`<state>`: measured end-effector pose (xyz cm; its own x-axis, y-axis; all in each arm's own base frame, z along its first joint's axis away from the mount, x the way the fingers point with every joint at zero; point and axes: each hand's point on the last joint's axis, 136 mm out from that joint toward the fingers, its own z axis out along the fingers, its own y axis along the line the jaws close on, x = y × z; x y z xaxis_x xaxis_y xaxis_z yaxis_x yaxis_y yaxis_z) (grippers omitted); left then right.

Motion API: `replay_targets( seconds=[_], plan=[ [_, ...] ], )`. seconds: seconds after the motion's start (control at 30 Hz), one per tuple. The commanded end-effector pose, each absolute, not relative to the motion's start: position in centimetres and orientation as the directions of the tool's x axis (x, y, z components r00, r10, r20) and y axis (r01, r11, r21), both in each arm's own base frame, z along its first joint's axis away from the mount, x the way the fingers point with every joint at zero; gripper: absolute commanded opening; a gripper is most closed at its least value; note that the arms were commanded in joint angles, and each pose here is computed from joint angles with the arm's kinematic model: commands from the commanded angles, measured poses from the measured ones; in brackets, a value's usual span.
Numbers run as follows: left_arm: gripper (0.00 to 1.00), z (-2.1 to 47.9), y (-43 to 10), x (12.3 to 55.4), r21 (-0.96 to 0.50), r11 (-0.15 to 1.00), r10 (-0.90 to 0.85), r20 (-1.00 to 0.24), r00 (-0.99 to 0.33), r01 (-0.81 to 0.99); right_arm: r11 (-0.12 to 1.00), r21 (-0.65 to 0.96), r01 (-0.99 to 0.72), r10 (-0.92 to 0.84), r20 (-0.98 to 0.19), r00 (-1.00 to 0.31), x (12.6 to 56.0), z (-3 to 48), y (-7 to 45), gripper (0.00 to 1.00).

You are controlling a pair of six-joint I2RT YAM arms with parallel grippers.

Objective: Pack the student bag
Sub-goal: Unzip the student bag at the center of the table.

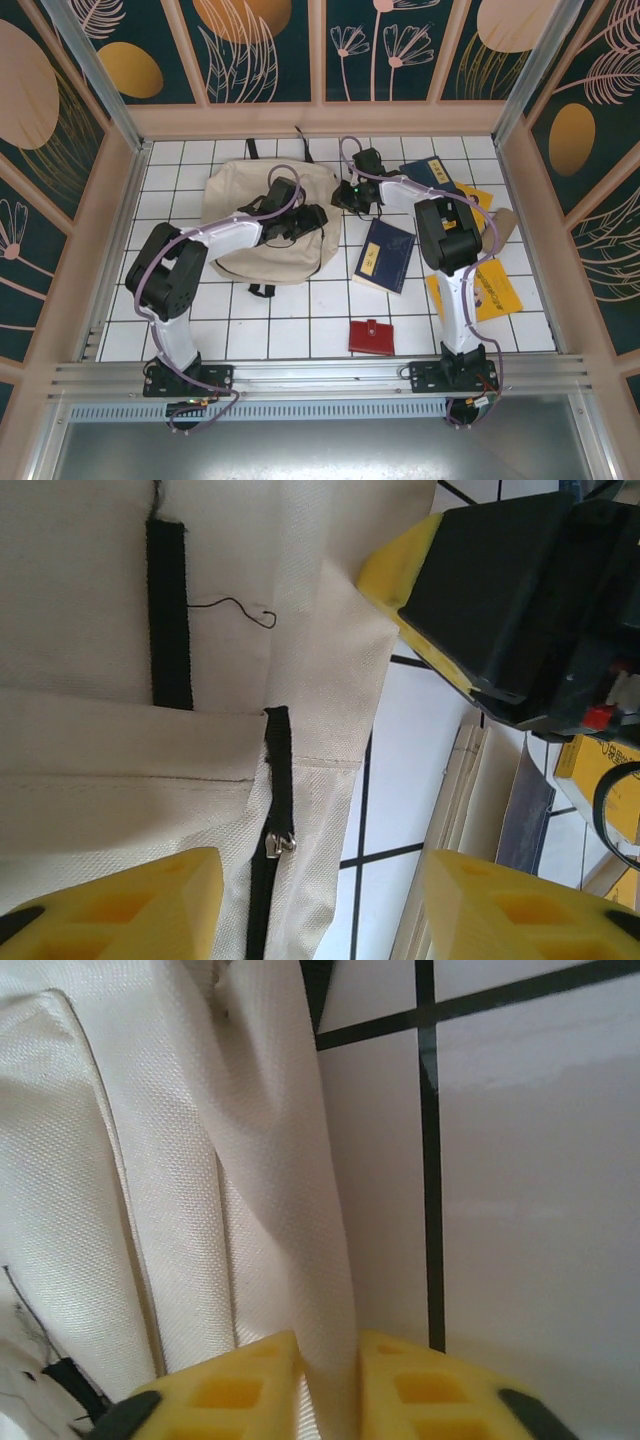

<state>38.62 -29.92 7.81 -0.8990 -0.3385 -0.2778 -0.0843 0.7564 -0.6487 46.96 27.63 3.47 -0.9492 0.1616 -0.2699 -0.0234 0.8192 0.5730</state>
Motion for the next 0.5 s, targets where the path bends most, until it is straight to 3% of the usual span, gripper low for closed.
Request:
replay_targets(
  seconds=[0.0,0.1,0.47],
  plan=[
    [0.51,7.6,-30.9,38.7,-0.664,0.742,-0.333,-0.244,-0.911,-0.093,0.806,0.59,-0.043,0.112,-0.224,-0.968,45.0,3.0,28.2,0.09],
    [0.47,6.8,-30.9,38.7,-0.654,0.748,-0.34,-0.227,-0.913,-0.115,0.791,0.609,-0.057,0.102,-0.223,-0.97,44.1,3.4,28.3,0.0],
    [0.35,3.9,-30.1,38.3,-0.571,0.805,-0.324,-0.194,-0.926,-0.162,0.725,0.679,-0.114,0.101,-0.269,-0.958,42.9,6.9,28.8,0.0]
  ],
)
